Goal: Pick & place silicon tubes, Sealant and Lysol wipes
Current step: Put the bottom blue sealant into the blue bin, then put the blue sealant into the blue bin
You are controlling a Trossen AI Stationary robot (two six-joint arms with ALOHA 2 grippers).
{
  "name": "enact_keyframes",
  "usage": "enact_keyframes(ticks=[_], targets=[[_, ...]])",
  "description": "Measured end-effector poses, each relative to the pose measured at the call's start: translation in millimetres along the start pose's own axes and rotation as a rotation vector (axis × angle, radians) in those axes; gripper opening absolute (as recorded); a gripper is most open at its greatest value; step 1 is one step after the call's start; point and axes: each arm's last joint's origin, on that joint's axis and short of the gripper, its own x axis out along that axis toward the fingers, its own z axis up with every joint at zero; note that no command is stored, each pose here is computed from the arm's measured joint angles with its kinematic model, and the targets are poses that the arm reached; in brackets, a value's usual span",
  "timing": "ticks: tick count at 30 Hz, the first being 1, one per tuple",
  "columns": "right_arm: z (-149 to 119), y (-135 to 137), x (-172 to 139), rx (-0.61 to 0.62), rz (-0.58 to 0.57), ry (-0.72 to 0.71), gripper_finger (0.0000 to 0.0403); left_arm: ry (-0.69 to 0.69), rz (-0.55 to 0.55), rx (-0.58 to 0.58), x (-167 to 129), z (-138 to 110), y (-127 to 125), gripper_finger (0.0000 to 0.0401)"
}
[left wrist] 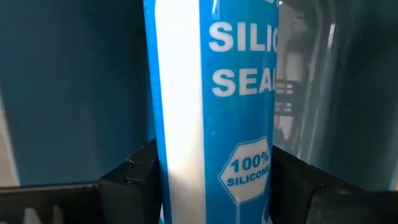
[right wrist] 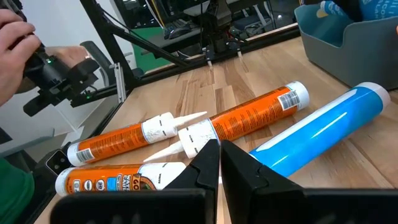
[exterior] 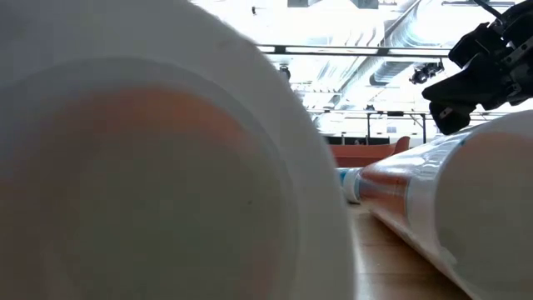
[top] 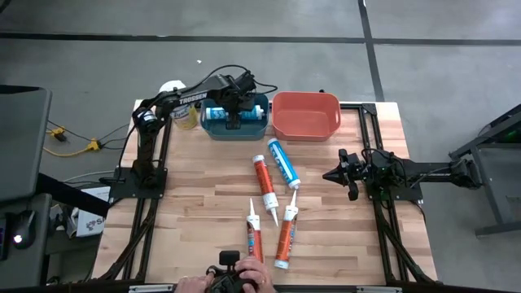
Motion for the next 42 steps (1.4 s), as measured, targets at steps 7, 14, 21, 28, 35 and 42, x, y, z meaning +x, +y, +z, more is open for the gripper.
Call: enact_keyframes(ticks=[7, 14, 21, 28, 35, 42], targets=[[0.0, 0.0, 0.0, 0.000, 0.000, 0.000, 0.0012, -0.003, -0.005, 0.008, 0.0, 0.2, -0.3, 0.0193], [0.0, 0.0, 0.0, 0.000, 0.000, 0.000, 0.0012, -0.009, -0.025, 0.018, 6.0, 4.5, -4.4, 0.0205], [0.0, 0.0, 0.0, 0.000, 0.000, 0.000, 0.0012, -0.011, 0.021, -0.003, 4.5, 7.7, -4.2, 0.0290], [0.0, 0.0, 0.0, 0.000, 0.000, 0.000, 0.0012, 0.008, 0.049, -0.006, 4.3, 8.0, -4.7, 0.0267], [0.0, 0.0, 0.0, 0.000, 0.000, 0.000, 0.0012, 0.014, 0.060, -0.023, 2.1, 12.9, -12.6, 0.0211], [0.0, 0.0, 0.0, 0.000, 0.000, 0.000, 0.0012, 0.000, 0.037, -0.064, -8.7, 17.7, -26.4, 0.0113]])
